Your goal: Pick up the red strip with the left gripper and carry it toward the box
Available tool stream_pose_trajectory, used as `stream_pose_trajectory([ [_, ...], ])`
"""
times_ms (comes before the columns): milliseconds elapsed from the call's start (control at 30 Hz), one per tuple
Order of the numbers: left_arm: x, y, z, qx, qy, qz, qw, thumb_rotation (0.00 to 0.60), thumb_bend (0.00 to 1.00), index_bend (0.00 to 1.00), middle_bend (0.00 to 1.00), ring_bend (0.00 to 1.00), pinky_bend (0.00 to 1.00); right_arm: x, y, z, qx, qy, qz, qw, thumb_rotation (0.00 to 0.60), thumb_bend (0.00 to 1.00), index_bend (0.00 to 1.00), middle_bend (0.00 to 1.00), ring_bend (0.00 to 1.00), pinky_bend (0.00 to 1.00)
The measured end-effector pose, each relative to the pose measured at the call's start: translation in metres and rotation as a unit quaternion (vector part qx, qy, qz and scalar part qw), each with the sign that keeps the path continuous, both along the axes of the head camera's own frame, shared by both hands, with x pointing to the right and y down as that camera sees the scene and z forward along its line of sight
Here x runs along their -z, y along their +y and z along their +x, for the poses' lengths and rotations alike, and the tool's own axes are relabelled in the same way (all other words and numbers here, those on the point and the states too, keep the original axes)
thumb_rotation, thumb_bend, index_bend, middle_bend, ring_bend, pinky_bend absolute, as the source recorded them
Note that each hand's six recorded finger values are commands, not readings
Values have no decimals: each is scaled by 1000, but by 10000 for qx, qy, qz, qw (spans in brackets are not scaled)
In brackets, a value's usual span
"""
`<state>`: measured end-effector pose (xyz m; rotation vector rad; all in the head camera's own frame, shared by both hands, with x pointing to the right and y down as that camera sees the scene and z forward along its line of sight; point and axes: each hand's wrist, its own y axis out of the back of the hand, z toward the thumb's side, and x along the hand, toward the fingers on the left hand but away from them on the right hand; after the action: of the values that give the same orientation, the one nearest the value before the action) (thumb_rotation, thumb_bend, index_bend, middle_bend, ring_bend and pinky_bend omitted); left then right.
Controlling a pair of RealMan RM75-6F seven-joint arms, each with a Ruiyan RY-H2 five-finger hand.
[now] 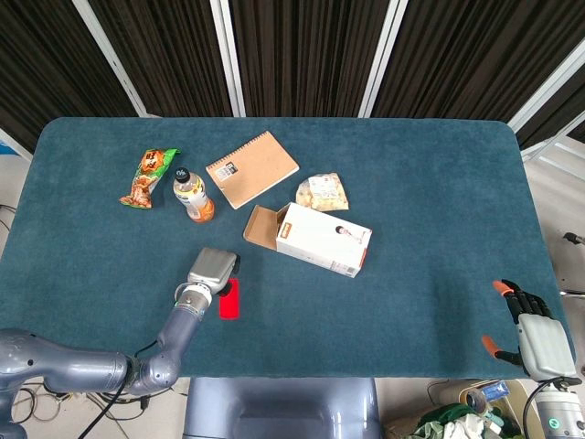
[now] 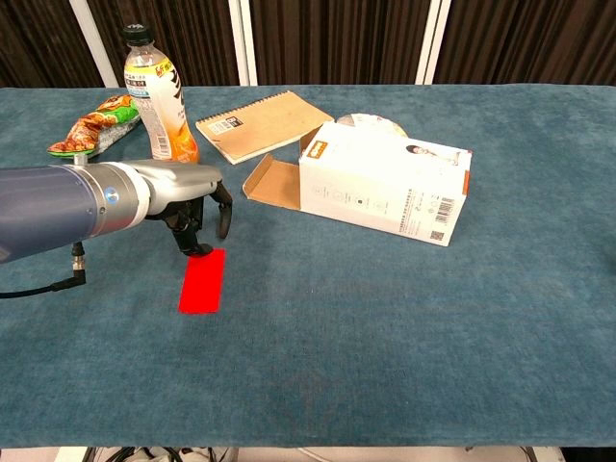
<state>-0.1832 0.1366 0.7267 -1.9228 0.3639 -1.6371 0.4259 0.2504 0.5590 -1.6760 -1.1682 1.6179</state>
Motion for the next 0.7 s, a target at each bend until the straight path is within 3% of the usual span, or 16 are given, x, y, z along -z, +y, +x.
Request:
stream_pose_trajectory([
  [700, -3, 0, -2, 56, 78, 32, 9999, 600, 387, 436, 989, 922, 881, 1, 0, 0, 7, 5, 21, 10000, 600, 158, 147, 90, 147, 120],
])
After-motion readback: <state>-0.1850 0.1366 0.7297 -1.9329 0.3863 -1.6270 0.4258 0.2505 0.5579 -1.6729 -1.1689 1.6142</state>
